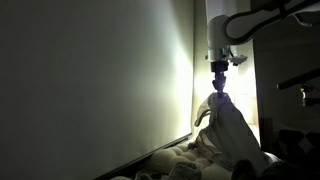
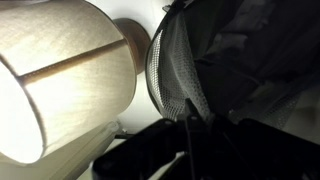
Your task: Take the pair of socks out of the bag then move the bag slightly forward
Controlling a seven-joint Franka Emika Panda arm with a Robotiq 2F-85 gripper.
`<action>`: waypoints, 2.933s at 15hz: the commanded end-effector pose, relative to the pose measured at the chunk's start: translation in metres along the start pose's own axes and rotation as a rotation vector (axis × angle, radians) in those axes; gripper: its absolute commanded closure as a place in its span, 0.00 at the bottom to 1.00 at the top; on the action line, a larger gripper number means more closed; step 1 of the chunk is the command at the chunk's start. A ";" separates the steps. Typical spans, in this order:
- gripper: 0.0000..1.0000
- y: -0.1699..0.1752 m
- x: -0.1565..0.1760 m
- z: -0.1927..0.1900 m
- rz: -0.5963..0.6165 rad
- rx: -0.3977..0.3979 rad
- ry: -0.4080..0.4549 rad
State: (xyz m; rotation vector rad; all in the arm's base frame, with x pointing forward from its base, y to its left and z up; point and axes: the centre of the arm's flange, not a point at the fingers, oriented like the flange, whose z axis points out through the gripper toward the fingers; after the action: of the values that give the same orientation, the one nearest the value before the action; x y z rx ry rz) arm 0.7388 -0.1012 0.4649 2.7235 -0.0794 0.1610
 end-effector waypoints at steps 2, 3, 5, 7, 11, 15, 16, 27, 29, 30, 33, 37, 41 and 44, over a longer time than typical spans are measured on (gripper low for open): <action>0.97 0.012 0.039 0.001 0.187 -0.145 0.029; 0.98 0.013 0.041 0.002 0.225 -0.180 0.041; 0.98 0.015 0.045 0.003 0.297 -0.250 0.059; 0.98 0.015 0.048 0.003 0.371 -0.318 0.074; 0.98 0.016 0.051 0.004 0.494 -0.475 0.086; 0.98 0.009 0.050 0.004 0.362 -0.290 0.039; 0.98 0.006 0.050 0.004 0.334 -0.240 0.038; 0.98 -0.014 0.046 0.027 0.002 0.279 0.048; 0.97 -0.035 0.048 0.062 -0.087 0.348 0.044; 0.97 -0.038 0.045 0.066 -0.132 0.381 0.030; 0.98 -0.041 0.038 0.100 -0.267 0.457 -0.042; 0.56 -0.064 0.021 0.108 -0.438 0.494 -0.206; 0.26 -0.051 -0.003 0.080 -0.498 0.425 -0.350; 0.04 -0.032 -0.020 0.027 -0.485 0.387 -0.337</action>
State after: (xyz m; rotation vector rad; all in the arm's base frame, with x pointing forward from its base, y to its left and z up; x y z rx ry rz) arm 0.7431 -0.0857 0.3660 3.0650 0.5733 -0.4695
